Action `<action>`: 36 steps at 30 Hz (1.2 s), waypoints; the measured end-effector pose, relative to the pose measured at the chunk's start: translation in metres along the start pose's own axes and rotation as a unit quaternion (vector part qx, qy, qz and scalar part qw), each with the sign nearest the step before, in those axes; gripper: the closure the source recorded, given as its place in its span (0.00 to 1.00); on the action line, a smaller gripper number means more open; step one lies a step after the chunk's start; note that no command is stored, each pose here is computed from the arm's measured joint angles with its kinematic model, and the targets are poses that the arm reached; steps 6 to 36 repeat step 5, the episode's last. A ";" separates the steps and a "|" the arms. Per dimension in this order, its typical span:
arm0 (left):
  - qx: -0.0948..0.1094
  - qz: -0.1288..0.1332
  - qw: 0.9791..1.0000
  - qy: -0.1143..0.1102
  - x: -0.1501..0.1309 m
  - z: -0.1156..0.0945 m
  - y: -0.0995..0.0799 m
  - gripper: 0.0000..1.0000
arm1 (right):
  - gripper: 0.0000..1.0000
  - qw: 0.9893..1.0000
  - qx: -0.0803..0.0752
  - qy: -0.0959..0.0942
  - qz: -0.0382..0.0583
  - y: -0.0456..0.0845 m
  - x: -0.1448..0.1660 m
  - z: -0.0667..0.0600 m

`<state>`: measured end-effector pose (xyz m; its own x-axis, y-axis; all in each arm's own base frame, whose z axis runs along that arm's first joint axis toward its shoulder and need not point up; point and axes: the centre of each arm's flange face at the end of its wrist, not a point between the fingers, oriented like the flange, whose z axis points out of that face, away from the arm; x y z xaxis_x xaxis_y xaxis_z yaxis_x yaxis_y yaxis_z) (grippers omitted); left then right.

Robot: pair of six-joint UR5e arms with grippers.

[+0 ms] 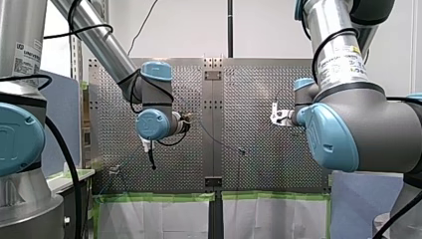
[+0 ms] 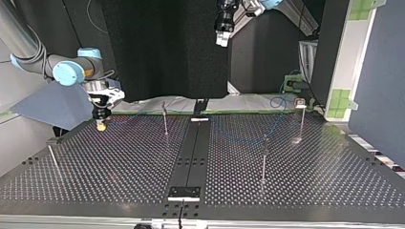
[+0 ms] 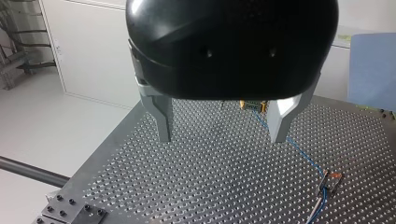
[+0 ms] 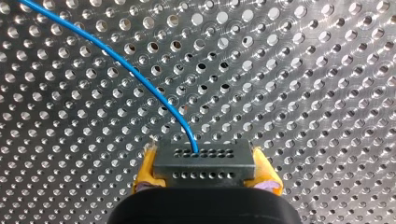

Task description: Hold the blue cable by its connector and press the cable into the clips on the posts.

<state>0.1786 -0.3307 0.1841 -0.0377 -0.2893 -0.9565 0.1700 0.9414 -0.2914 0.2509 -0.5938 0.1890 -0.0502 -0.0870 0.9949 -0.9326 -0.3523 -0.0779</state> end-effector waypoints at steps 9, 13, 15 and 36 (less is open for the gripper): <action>0.000 0.000 1.000 0.000 0.000 0.000 0.000 0.00 | 1.00 1.000 0.000 0.000 0.000 0.000 0.000 0.000; 0.000 0.000 1.000 0.000 0.000 0.000 0.000 0.00 | 1.00 1.000 0.000 0.000 0.000 0.000 0.000 0.000; 0.000 0.000 1.000 0.000 0.000 0.000 0.000 0.00 | 1.00 1.000 0.000 0.000 0.000 0.000 0.000 0.000; 0.000 0.000 1.000 0.000 0.000 0.000 0.000 0.00 | 1.00 1.000 0.000 0.000 0.000 0.000 0.000 0.000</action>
